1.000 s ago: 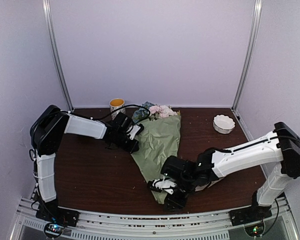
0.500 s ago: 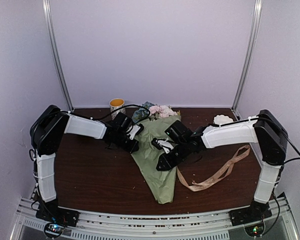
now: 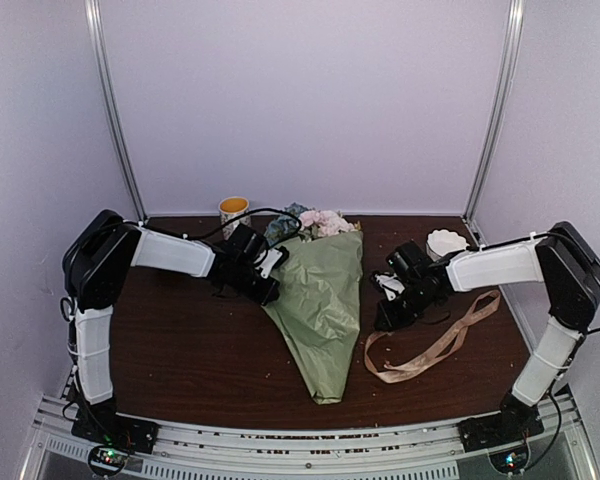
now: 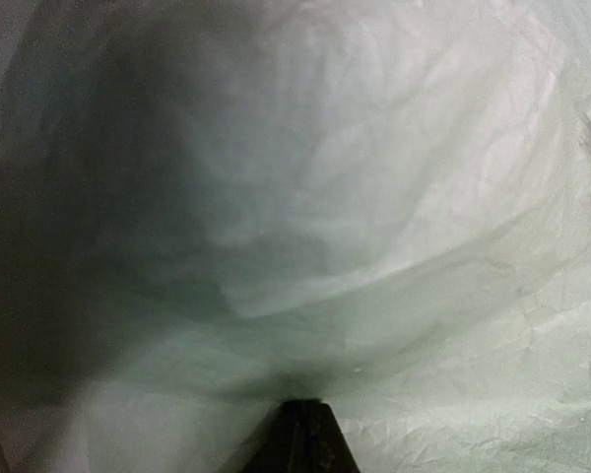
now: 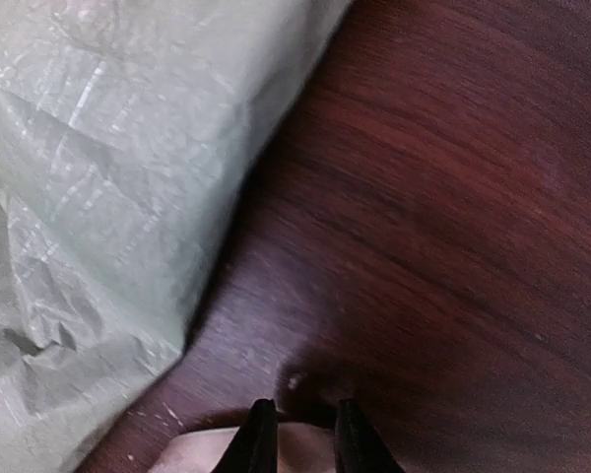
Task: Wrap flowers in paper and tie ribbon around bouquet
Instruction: Press the fold line on the folded bouquet.
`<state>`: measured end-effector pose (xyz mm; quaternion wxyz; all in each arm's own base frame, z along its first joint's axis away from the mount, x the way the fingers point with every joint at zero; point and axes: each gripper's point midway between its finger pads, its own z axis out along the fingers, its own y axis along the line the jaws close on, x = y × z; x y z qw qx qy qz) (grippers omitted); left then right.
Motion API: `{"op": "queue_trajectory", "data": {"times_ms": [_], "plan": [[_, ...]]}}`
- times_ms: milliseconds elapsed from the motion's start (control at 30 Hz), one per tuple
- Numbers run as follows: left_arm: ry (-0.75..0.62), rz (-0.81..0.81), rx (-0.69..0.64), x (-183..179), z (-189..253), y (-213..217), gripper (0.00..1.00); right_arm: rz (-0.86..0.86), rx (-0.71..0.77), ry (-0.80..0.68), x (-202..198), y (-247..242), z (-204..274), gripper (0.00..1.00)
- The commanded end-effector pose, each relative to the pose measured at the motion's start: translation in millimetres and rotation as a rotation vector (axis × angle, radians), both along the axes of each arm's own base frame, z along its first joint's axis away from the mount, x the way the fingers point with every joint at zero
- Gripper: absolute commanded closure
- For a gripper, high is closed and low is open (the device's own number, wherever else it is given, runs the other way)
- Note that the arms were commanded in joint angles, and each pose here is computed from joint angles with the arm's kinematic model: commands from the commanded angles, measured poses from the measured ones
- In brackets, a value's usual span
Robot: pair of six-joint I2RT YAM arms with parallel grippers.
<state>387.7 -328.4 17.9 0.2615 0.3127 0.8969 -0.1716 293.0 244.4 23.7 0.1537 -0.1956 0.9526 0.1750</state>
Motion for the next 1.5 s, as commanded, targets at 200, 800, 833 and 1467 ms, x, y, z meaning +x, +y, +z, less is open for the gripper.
{"op": "queue_trajectory", "data": {"times_ms": [200,800,833,1467], "plan": [[0.118,0.019,0.146,-21,-57,30,0.94,0.276,-0.003,-0.192,-46,64,60,0.77],[0.103,0.008,0.168,-18,-51,31,0.94,0.742,-0.095,0.186,-229,69,-8,0.81],[0.102,0.008,0.169,-17,-51,32,0.94,0.739,-0.093,0.176,-229,65,-3,0.81],[0.104,-0.003,0.179,-21,-52,34,0.94,0.339,-0.166,-0.089,-63,79,15,0.85]]}}
